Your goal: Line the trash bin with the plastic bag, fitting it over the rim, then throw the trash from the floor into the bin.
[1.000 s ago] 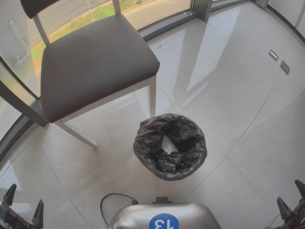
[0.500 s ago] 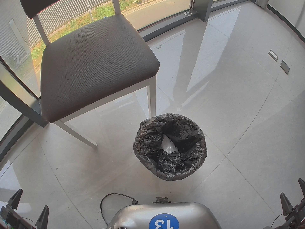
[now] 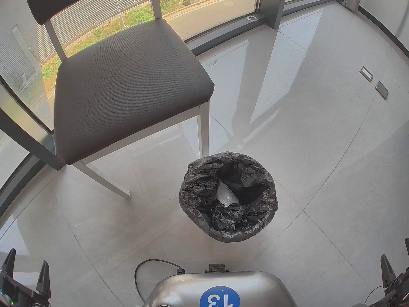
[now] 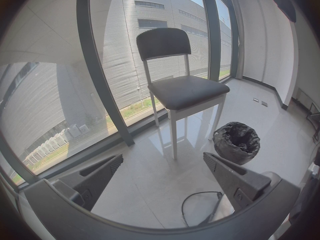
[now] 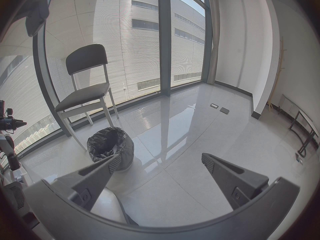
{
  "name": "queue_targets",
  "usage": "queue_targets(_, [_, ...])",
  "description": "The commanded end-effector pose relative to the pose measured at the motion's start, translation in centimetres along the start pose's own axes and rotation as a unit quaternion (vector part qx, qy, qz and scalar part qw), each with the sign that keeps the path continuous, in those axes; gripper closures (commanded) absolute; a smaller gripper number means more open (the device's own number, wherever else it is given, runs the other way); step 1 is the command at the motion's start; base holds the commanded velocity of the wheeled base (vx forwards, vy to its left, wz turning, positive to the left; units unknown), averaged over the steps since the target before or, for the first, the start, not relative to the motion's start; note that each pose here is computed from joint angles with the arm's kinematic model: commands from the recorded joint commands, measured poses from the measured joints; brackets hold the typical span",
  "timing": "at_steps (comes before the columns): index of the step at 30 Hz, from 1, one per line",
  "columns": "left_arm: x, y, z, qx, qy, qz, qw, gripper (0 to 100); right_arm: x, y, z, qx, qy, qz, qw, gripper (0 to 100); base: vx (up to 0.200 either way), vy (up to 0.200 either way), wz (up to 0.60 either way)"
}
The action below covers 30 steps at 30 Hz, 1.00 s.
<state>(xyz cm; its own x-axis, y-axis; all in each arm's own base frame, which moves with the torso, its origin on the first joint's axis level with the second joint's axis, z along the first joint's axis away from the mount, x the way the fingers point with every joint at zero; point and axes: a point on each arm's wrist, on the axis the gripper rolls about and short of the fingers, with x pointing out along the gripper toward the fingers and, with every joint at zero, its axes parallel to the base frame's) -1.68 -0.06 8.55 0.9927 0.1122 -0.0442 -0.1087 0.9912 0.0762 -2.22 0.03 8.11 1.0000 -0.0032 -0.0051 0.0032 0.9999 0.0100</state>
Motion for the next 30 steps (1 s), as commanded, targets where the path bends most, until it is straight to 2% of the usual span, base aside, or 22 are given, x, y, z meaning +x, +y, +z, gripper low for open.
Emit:
queue_targets(1, [0.1, -0.3, -0.2, 0.013, -0.005, -0.059, 0.9982, 0, 0.0, 0.0, -0.5, 0.000, 0.001, 0.003, 1.0000, 0, 0.000, 0.000, 0.00])
queue_targets(2, [0.1, -0.4, -0.2, 0.010, -0.004, -0.078, 0.9969, 0, 0.0, 0.0, -0.5, 0.000, 0.001, 0.003, 1.0000, 0, 0.000, 0.000, 0.00])
queue_targets(3, [0.0, -0.5, -0.2, -0.013, 0.005, -0.116, 0.9931, 0, 0.0, 0.0, -0.5, 0.000, 0.001, 0.003, 1.0000, 0, 0.000, 0.000, 0.00])
queue_targets(4, [-0.1, -0.6, -0.2, -0.026, 0.017, -0.130, 0.9911, 0, 0.0, 0.0, -0.5, 0.000, 0.001, 0.003, 1.0000, 0, 0.000, 0.000, 0.00])
queue_targets(8, [-0.3, -0.6, -0.2, -0.007, 0.018, -0.158, 0.9873, 0, 0.0, 0.0, -0.5, 0.000, 0.001, 0.003, 1.0000, 0, 0.000, 0.000, 0.00])
queue_targets(9, [-0.2, -0.6, -0.2, -0.008, 0.018, -0.149, 0.9886, 0, 0.0, 0.0, -0.5, 0.000, 0.001, 0.003, 1.0000, 0, 0.000, 0.000, 0.00])
queue_targets(10, [-0.2, -0.6, -0.2, -0.009, 0.018, -0.139, 0.9901, 0, 0.0, 0.0, -0.5, 0.000, 0.001, 0.003, 1.0000, 0, 0.000, 0.000, 0.00])
queue_targets(11, [-0.1, -0.3, -0.1, -0.011, 0.014, -0.075, 0.9970, 0, 0.0, 0.0, -0.5, 0.000, 0.000, 0.003, 1.0000, 0, 0.000, 0.000, 0.00])
queue_targets(12, [-0.1, -0.2, -0.1, -0.011, 0.012, -0.064, 0.9978, 0, 0.0, 0.0, -0.5, 0.000, 0.001, 0.003, 1.0000, 0, 0.000, 0.000, 0.00])
queue_targets(13, [0.1, 0.1, -0.2, -0.016, 0.001, 0.008, 0.9998, 0, 0.0, 0.0, -0.5, 0.000, 0.000, 0.003, 1.0000, 0, 0.000, 0.000, 0.00])
queue_targets(14, [0.1, 0.4, 0.1, -0.023, -0.016, 0.067, 0.9974, 0, 0.0, 0.0, -0.5, 0.000, 0.001, 0.003, 1.0000, 0, 0.000, 0.000, 0.00])
queue_targets(17, [0.1, 0.5, -0.1, -0.059, -0.012, 0.098, 0.9934, 0, 0.0, 0.0, -0.5, 0.000, 0.000, 0.003, 1.0000, 0, 0.000, 0.000, 0.00])
queue_targets(19, [0.1, 0.5, -0.1, -0.071, -0.012, 0.093, 0.9931, 0, 0.0, 0.0, -0.5, 0.000, 0.000, 0.003, 1.0000, 0, 0.000, 0.000, 0.00])
queue_targets(21, [0.1, 0.1, -0.1, -0.082, -0.012, 0.020, 0.9963, 0, 0.0, 0.0, -0.5, 0.000, 0.000, 0.003, 1.0000, 0, 0.000, 0.000, 0.00])
queue_targets(24, [0.0, -0.1, -0.2, -0.070, -0.017, -0.058, 0.9957, 0, 0.0, 0.0, -0.5, 0.000, 0.001, 0.003, 1.0000, 0, 0.000, 0.000, 0.00])
queue_targets(27, [-0.7, 0.0, -0.4, -0.055, -0.045, -0.095, 0.9929, 0, 0.0, 0.0, -0.5, 0.000, 0.000, 0.003, 1.0000, 0, 0.000, 0.000, 0.00])
queue_targets(30, [-0.7, -0.1, -0.5, -0.043, -0.043, -0.100, 0.9931, 0, 0.0, 0.0, -0.5, -0.001, 0.000, 0.003, 1.0000, 0, 0.000, 0.000, 0.00])
